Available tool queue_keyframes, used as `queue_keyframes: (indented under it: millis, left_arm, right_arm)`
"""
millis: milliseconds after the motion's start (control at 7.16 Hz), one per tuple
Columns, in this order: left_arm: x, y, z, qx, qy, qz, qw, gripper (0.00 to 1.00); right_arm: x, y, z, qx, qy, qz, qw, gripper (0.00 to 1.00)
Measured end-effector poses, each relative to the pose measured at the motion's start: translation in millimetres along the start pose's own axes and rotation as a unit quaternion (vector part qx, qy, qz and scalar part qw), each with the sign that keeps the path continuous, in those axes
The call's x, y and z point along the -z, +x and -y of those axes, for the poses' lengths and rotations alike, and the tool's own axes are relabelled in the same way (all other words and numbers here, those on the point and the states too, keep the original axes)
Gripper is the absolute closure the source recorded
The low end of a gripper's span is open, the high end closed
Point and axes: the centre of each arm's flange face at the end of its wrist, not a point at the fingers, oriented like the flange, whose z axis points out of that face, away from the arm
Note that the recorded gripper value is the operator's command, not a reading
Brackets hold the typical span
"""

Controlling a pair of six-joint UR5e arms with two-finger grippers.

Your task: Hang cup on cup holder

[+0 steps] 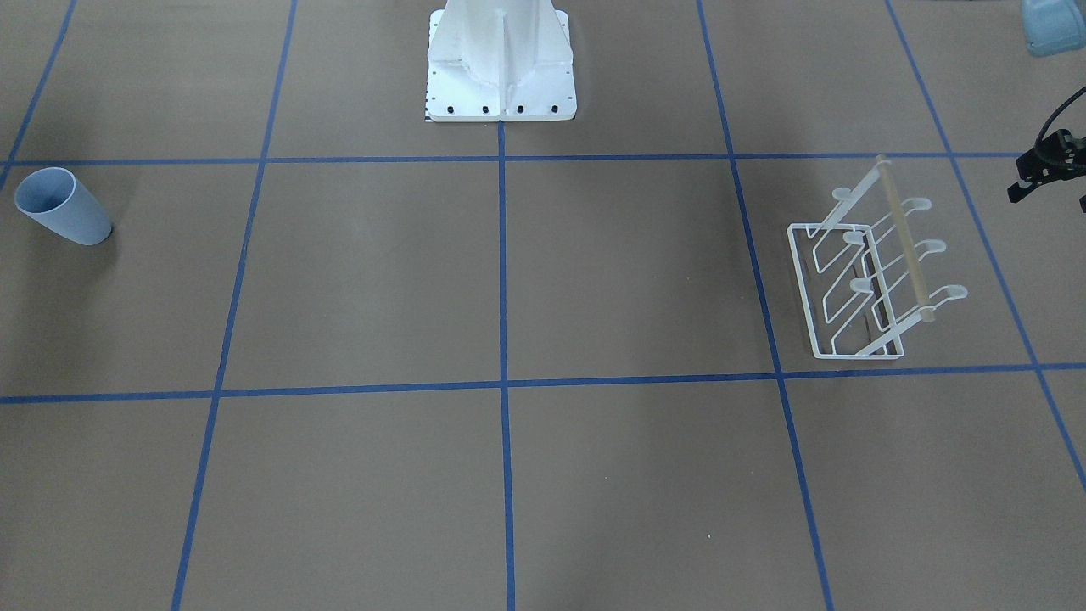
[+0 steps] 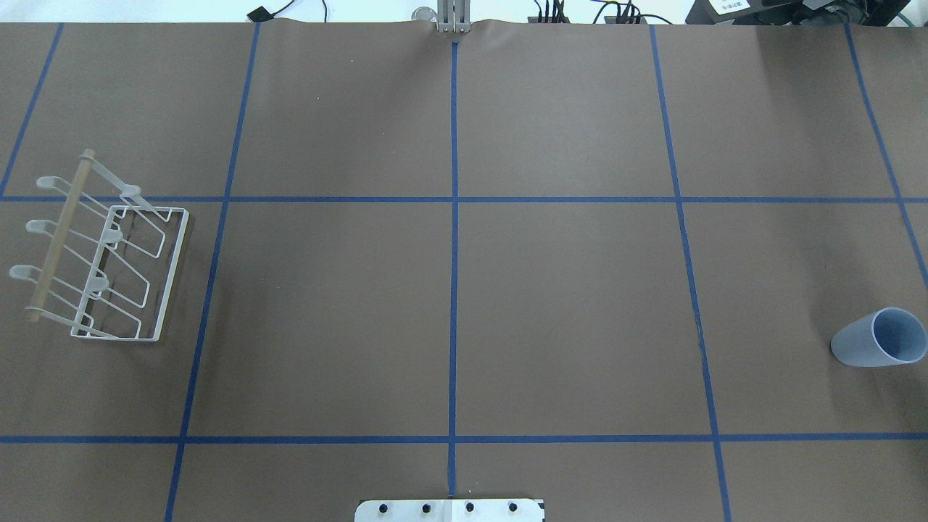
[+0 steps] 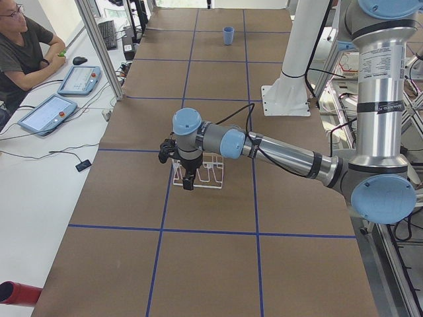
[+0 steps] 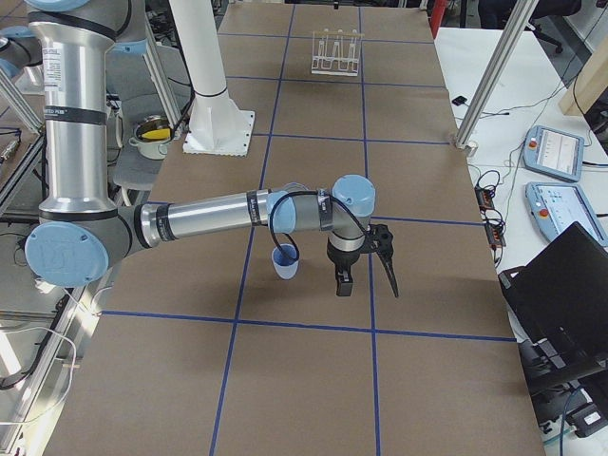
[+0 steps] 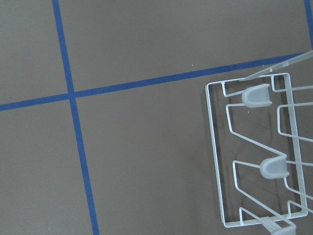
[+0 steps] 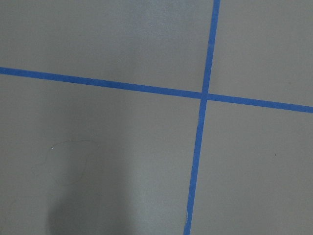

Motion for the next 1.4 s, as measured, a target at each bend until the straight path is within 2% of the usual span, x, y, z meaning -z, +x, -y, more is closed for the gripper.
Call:
queue_keyframes:
  millis: [419, 698, 838, 1117, 1397]
  left_arm:
    - [0.1, 0.5, -0.2, 0.0, 0.0, -0.001, 1.0, 0.01]
    - [1.8, 1.9, -0.2, -0.002, 0.002, -0.001, 1.0, 0.01]
    - [2.6, 2.6, -0.2, -0.002, 0.002, -0.001, 1.0, 0.01]
    - [4.3, 3.9, -0.2, -0.004, 0.004, -0.001, 1.0, 0.01]
    - [8.3, 7.4, -3.7, -0.006, 0.007, -0.001, 1.0, 0.01]
  right_arm:
    - [0.8, -3.4, 1.9, 0.002, 0.001, 0.003, 1.0, 0.0]
    - [-5.7, -4.4, 0.3, 0.003, -0.003, 0.021, 0.9998, 0.0]
    - [-9.8, -5.7, -5.3, 0.014, 0.005, 0.034, 0.9993, 0.0]
    - [-21.5, -12.0, -25.3, 0.061, 0.038, 0.053, 0.996, 0.0]
    - [-26.2, -28.0, -57.6, 0.082, 0.048, 0.065, 0.9934, 0.0]
